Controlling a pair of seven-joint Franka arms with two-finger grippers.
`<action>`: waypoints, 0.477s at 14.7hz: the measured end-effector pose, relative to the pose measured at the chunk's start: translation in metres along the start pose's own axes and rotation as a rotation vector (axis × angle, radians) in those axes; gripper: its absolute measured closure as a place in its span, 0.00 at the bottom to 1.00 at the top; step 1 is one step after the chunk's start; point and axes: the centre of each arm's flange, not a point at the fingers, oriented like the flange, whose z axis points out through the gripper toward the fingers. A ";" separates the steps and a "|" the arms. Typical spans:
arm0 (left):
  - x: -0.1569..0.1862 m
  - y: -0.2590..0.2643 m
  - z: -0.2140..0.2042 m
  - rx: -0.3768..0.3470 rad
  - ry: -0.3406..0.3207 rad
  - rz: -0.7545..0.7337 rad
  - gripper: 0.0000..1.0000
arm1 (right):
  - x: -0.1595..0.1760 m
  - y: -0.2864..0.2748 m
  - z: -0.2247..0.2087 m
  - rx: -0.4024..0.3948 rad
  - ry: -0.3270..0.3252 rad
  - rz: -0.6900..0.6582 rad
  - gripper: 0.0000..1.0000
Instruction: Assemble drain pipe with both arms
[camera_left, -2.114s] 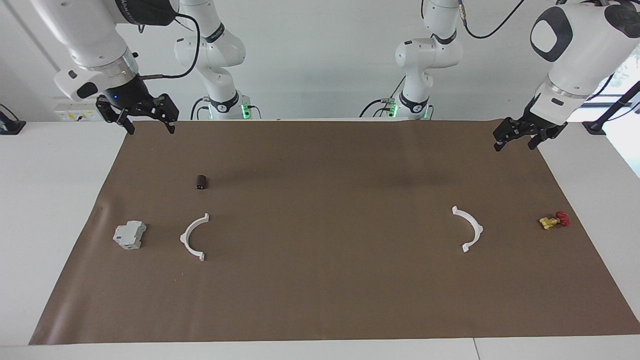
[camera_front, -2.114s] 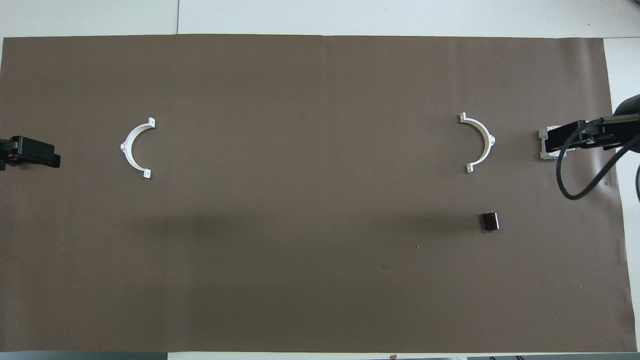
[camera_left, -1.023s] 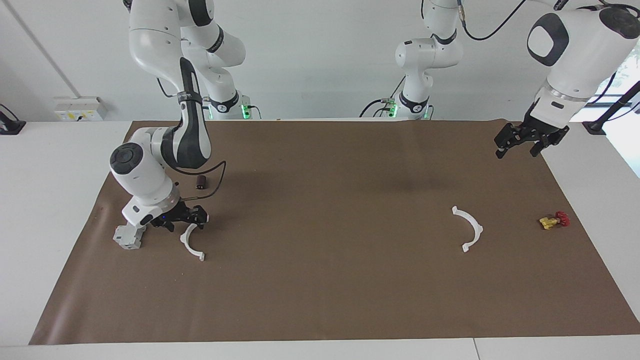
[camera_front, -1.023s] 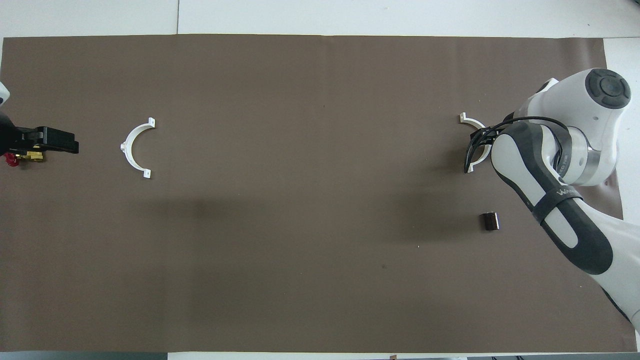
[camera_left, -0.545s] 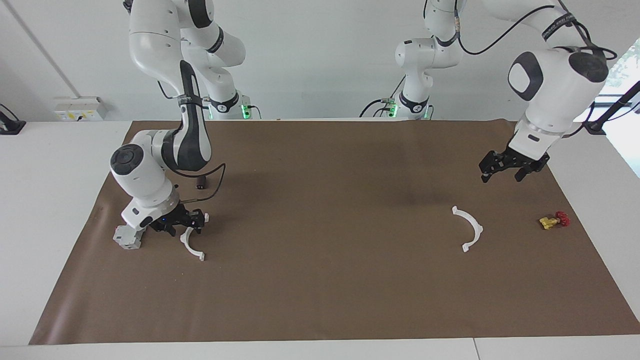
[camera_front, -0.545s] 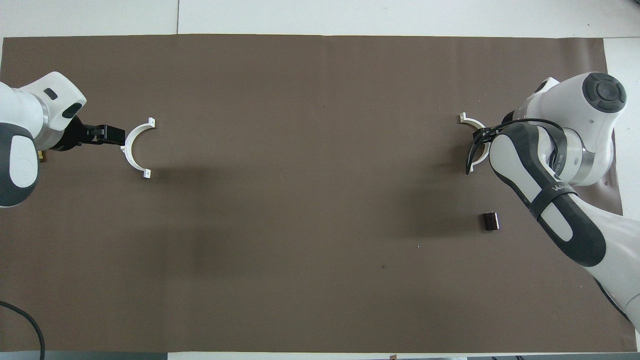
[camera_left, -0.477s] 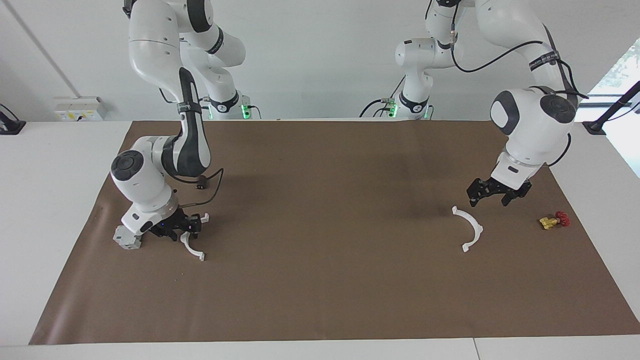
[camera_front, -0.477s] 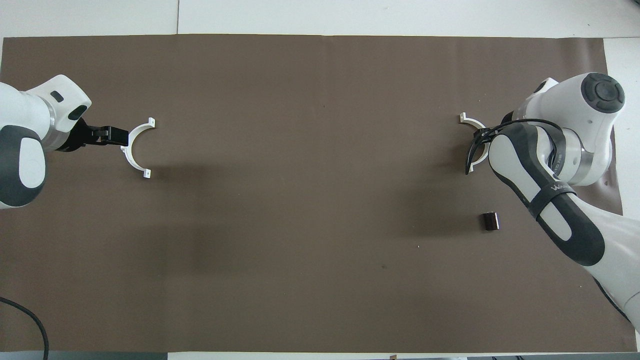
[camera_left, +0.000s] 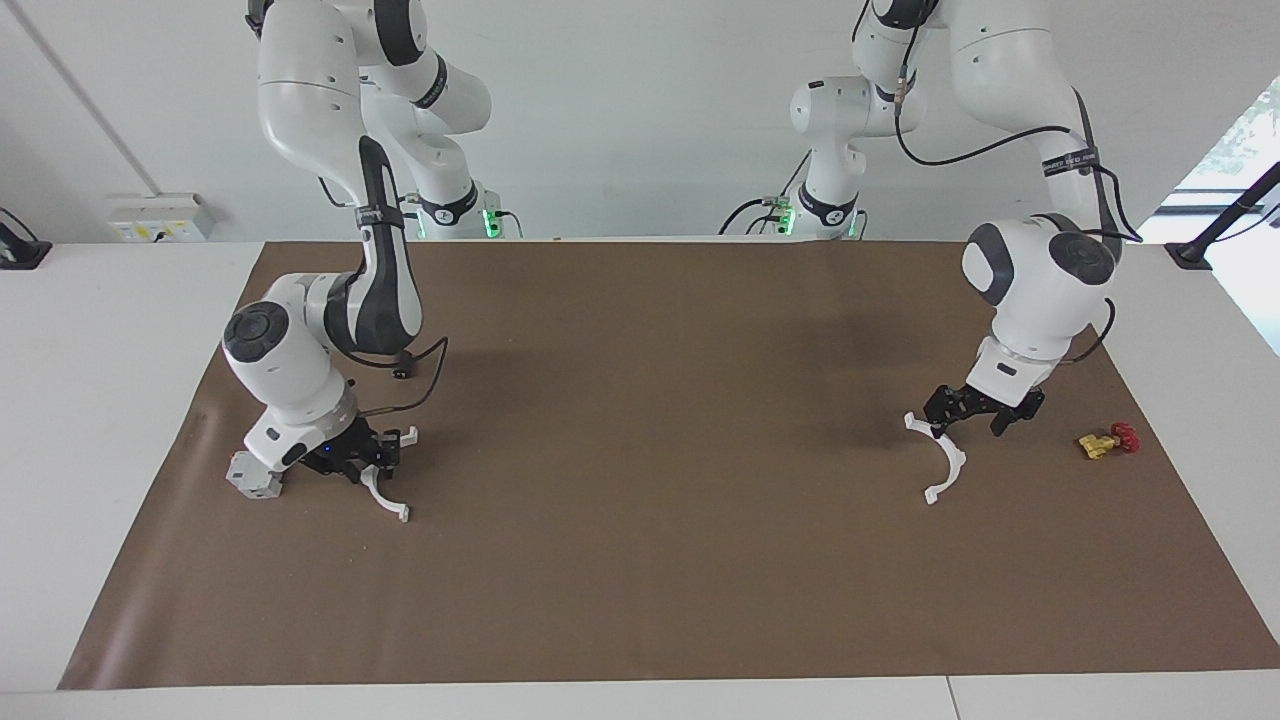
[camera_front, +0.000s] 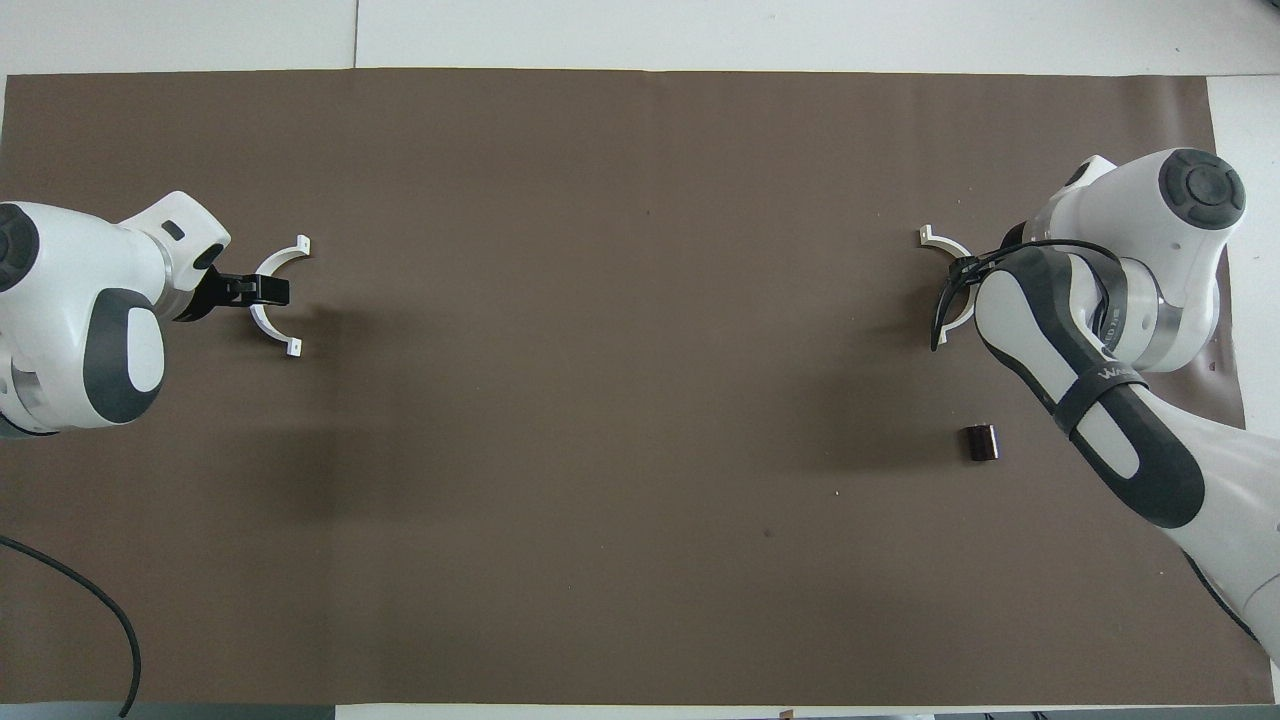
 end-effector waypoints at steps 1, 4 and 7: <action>0.000 0.000 0.008 0.001 0.002 0.000 0.00 | 0.000 0.000 0.001 0.000 -0.002 -0.002 0.56; 0.000 0.000 0.021 0.002 0.000 0.000 0.00 | 0.000 0.000 0.002 0.001 -0.004 -0.004 0.80; 0.000 0.000 0.022 0.002 -0.001 0.000 0.06 | 0.011 -0.012 -0.017 0.015 -0.039 -0.018 0.80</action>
